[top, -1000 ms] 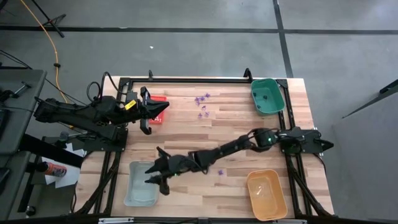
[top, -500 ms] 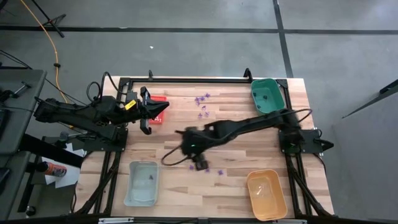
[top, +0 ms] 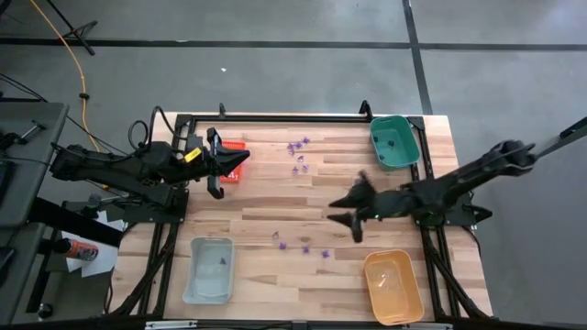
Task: Sort Halloween decoration
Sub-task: Put the violet hat toy into the gray bin
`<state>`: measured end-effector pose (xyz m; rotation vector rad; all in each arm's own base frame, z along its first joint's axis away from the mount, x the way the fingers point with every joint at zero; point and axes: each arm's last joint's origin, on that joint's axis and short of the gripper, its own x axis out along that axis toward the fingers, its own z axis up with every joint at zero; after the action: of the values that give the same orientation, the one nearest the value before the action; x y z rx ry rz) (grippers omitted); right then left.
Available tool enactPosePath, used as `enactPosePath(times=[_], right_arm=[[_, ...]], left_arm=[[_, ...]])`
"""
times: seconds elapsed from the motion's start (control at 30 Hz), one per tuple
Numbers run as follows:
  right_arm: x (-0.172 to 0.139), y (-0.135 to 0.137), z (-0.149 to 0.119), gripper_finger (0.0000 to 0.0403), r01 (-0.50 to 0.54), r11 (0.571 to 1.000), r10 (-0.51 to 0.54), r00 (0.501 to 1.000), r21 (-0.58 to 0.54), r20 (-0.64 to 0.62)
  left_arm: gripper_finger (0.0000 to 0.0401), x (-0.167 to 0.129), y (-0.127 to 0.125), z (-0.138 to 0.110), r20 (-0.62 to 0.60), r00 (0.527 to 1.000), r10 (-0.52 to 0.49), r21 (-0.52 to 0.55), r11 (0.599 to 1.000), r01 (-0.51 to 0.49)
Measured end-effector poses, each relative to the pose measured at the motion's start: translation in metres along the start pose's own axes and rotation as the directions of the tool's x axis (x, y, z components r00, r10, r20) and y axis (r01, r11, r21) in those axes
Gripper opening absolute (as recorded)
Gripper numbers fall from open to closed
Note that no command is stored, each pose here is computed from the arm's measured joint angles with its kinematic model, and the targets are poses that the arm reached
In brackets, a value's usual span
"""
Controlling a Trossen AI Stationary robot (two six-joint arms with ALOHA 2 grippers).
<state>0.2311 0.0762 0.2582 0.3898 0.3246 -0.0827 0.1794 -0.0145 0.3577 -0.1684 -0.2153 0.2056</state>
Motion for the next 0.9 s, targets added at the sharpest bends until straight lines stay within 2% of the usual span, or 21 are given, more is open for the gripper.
enactPosePath(times=[0.13,0.33,0.5,0.7,0.9], right_arm=[[-0.018,-0.005,0.007,0.0188,-0.047,0.999,0.040,0.974,0.025,0.221],[-0.023,-0.010,0.024,0.0182,-0.004,1.000,0.005,0.928,-0.003,0.373],[-0.020,-0.024,0.032,0.0136,0.062,0.996,-0.080,0.908,0.058,0.411],[-0.017,-0.036,0.037,0.0014,0.110,0.991,-0.129,0.900,0.071,0.416],[-0.016,-0.044,0.040,0.0004,0.139,0.986,-0.166,0.893,0.093,0.418]], left_arm=[[0.0001,0.000,0.000,0.000,-0.004,1.000,0.000,-0.006,1.000,-0.001],[0.0001,0.000,0.000,-0.005,-0.052,0.999,-0.006,0.007,1.000,0.007],[0.0001,0.000,-0.001,-0.015,-0.151,0.987,-0.060,0.019,0.998,0.064],[0.0001,0.004,-0.001,-0.030,-0.261,0.964,-0.045,0.014,0.999,0.050],[0.0001,0.014,-0.004,-0.046,-0.348,0.933,-0.087,0.007,0.995,0.095]])
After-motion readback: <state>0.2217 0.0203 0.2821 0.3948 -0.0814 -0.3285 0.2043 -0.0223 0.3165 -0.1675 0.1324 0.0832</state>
